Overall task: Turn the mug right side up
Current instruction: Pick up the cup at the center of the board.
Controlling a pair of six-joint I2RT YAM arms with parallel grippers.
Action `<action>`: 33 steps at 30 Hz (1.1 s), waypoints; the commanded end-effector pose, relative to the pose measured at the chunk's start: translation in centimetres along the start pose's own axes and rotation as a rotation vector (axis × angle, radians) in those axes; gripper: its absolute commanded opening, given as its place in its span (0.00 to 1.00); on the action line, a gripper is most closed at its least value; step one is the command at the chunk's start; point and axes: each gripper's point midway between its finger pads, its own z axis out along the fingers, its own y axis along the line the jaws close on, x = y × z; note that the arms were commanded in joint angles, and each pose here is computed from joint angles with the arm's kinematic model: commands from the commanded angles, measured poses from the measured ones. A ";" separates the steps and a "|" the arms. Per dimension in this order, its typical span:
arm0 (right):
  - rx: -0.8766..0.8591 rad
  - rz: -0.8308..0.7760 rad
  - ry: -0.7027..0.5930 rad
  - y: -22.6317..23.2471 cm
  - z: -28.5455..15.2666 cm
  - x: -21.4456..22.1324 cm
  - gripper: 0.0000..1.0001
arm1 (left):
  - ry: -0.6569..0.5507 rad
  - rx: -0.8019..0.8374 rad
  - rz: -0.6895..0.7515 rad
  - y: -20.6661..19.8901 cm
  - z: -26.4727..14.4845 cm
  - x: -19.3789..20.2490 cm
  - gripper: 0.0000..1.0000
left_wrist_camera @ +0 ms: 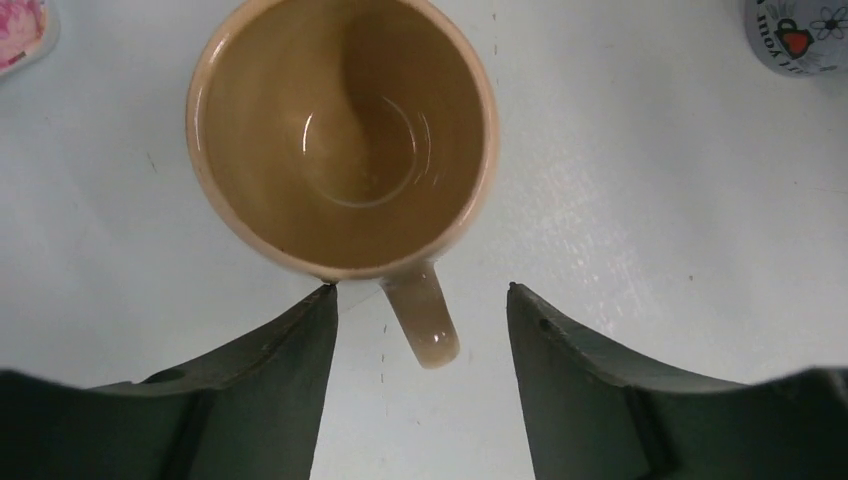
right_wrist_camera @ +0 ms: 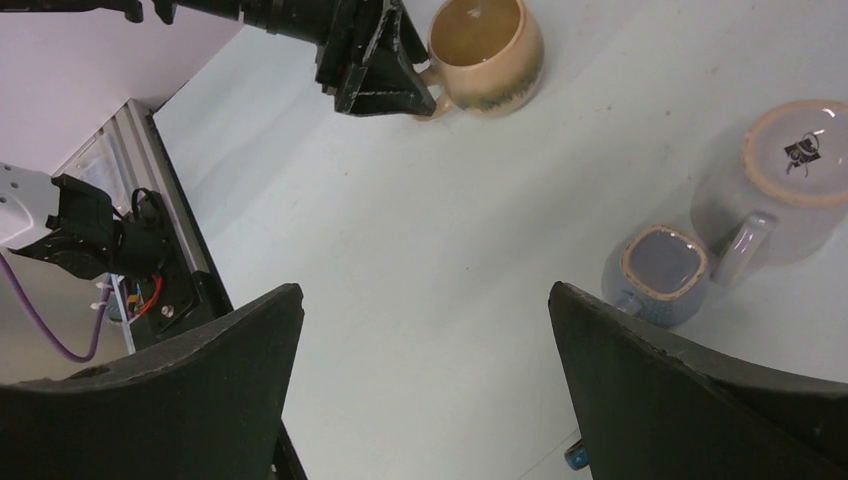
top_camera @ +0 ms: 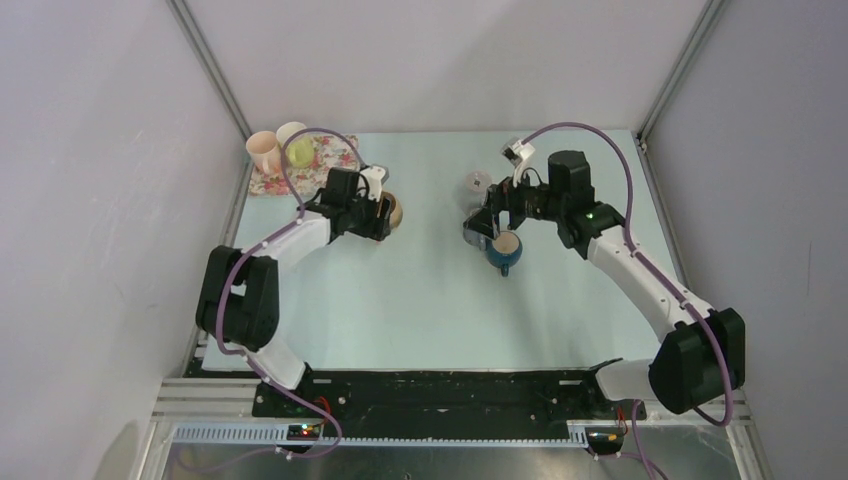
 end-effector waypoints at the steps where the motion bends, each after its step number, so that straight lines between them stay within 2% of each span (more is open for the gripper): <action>1: -0.023 -0.058 -0.090 1.4 -1.0 -2.3 0.99 | -0.011 -0.015 -0.023 0.0 0.7 -1.4 0.65; 5: -0.021 -0.079 -0.113 1.7 -1.5 -2.4 0.99 | 0.014 -0.008 -0.032 -0.3 1.1 -1.1 0.64; 8: -0.023 -0.095 -0.132 2.0 -1.9 -2.5 0.99 | 0.035 -0.006 -0.035 -0.5 1.3 -0.7 0.69; 10: -0.027 -0.099 -0.137 2.2 -2.0 -2.4 0.99 | 0.045 -0.009 -0.032 -0.6 1.4 -0.5 0.67; 16: -0.023 -0.104 -0.125 2.0 -2.0 -1.6 0.99 | 0.072 -0.018 -0.024 -0.7 1.7 -0.4 0.51; 20: -0.009 -0.098 -0.094 1.1 -1.8 -0.6 0.99 | 0.074 -0.026 -0.004 -0.5 1.5 -0.7 0.22; 21: -0.006 -0.090 -0.085 0.9 -1.7 -0.2 0.99 | 0.068 -0.033 0.001 -0.3 1.3 -1.1 0.10; 23: -0.006 -0.077 -0.086 0.5 -1.9 0.0 0.99 | 0.051 -0.045 0.020 -0.1 0.9 -2.0 0.01; 28: 0.015 -0.059 -0.117 -0.5 -2.8 -0.3 1.00 | -0.053 -0.086 0.052 1.3 -1.4 -6.3 0.00; 33: 0.025 -0.063 -0.134 -1.2 -3.3 0.3 0.99 | -0.187 -0.142 0.029 4.1 -4.1 -12.3 0.00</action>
